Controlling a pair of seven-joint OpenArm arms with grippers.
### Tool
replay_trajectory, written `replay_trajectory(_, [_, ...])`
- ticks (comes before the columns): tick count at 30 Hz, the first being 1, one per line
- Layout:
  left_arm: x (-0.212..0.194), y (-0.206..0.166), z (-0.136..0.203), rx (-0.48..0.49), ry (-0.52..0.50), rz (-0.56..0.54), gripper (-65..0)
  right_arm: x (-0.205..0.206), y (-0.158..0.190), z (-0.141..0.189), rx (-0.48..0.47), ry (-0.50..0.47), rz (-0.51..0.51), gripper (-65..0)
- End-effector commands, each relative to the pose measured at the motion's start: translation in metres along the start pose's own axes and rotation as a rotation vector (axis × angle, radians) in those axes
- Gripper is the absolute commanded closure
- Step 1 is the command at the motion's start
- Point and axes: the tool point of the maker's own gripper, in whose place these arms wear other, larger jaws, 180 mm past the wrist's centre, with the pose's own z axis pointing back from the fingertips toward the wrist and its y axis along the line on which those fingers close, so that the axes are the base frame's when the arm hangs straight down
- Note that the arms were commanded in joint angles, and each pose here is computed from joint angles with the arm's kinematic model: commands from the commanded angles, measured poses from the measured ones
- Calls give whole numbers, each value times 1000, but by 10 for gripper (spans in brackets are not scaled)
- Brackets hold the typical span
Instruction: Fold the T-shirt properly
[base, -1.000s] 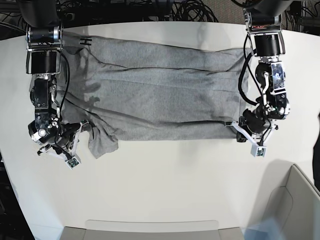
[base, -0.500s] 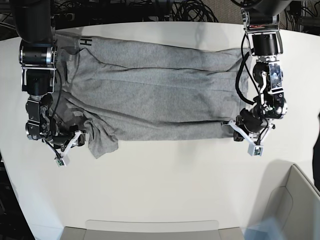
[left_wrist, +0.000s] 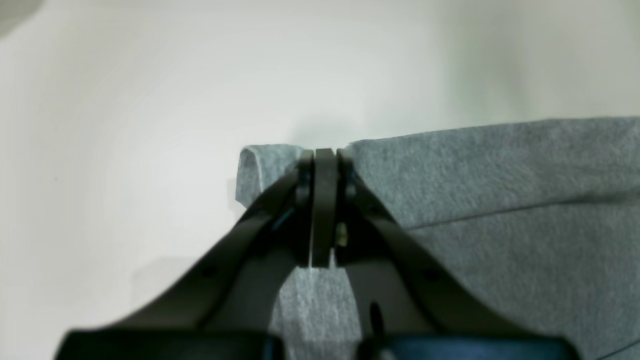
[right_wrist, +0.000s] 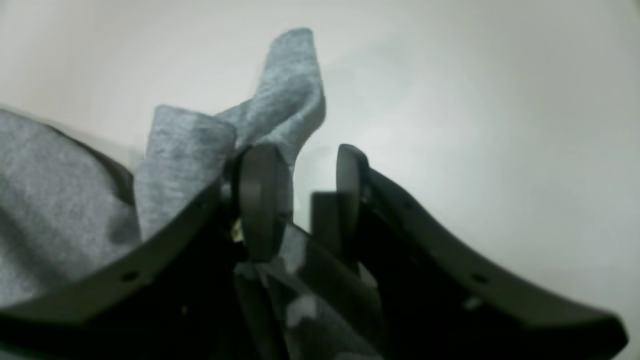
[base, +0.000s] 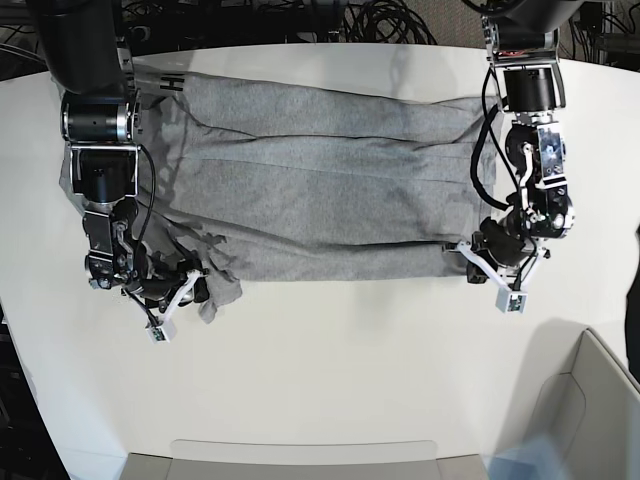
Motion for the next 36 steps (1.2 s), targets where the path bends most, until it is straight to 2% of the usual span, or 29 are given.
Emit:
replay_trajectory(1, [25,4,5,7,-69,-8,0,-4,1,-1,-5,44,31,-204])
replay_trajectory(4, [25,4,5,7,-69,-8,0,-12,11,-7,-1,75,63,-202])
replay_trajectory(6, [25,4,5,7,-69,-8,0,-16,11,-8,-11,98,89,-176])
replay_trajectory(8, [25,4,5,7,-69,-8,0,-20,13,-8,-21,144,136,-87])
replay_trajectory(9, [25,4,5,7,-69,-8,0,-22,13,-9,-22,156,154,-19])
replay_trajectory(10, [25,4,5,7,-69,-8,0,-16,13,-8,-25,150,168,0])
replay_trajectory(14, [25,4,5,7,-71,-8,0,1,-1,1,-58,116,195,0])
replay_trajectory(18, [25,4,5,7,-71,-8,0,34,-9,18,-97,36,243,0])
replay_trajectory(24, [23,3,6,7,-67,-10,0,59,-28,60,-211,57,357,0])
replay_trajectory(31, [21,4,6,8,-63,-10,0,69,-11,100,-295,56,482,0])
replay_trajectory(33, [21,3,6,7,-63,-10,0,68,-7,107,-308,53,495,0])
replay_trajectory(36, [21,3,6,7,-61,-10,0,68,-13,122,-336,32,455,0])
